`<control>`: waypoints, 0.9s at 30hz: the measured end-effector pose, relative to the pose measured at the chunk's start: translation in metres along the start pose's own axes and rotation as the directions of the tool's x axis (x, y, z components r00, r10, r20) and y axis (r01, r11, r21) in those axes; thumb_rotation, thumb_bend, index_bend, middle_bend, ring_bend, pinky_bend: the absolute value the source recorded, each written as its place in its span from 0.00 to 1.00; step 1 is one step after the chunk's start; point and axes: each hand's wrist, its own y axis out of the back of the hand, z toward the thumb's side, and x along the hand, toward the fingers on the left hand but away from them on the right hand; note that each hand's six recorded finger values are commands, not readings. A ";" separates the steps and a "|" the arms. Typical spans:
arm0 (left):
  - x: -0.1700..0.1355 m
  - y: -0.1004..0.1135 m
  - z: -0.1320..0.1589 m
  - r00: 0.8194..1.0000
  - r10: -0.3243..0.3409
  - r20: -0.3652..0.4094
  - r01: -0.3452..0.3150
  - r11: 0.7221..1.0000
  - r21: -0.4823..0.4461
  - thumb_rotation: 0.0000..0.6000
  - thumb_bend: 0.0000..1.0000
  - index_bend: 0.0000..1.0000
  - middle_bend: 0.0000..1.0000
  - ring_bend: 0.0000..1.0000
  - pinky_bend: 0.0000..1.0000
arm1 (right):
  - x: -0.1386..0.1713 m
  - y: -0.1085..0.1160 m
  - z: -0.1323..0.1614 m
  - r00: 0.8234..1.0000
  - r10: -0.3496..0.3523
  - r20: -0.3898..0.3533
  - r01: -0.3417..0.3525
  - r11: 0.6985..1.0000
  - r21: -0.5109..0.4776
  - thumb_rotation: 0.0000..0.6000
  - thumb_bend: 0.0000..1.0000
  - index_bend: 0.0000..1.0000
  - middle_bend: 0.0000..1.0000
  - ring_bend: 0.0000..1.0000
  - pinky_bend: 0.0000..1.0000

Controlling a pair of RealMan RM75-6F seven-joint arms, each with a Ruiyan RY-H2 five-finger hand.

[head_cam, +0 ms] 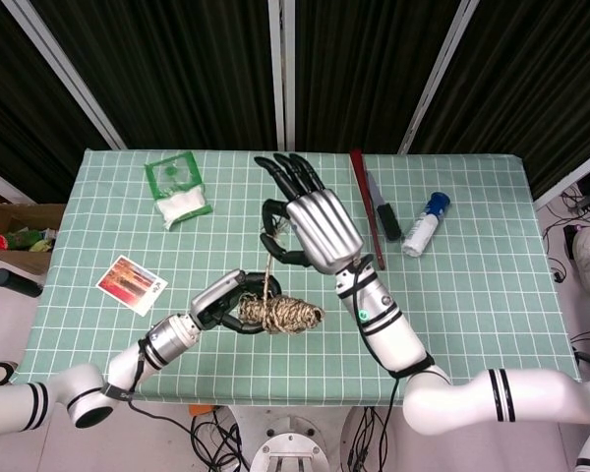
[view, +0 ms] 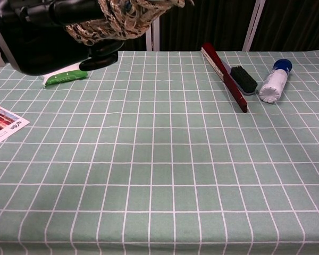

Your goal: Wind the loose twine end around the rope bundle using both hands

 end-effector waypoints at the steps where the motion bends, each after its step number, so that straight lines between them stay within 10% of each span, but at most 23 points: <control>1: 0.000 0.001 0.000 1.000 -0.009 0.000 0.009 1.000 -0.015 1.00 0.45 0.81 0.82 0.70 0.83 | 0.001 0.000 -0.003 1.000 0.002 0.007 -0.001 1.000 -0.009 1.00 0.53 1.00 0.09 0.00 0.00; 27: 0.005 0.027 0.002 1.000 -0.002 -0.008 0.000 0.951 -0.309 1.00 0.46 0.81 0.83 0.70 0.83 | 0.047 -0.050 -0.075 0.988 0.099 0.118 -0.065 0.962 -0.264 1.00 0.53 1.00 0.09 0.00 0.00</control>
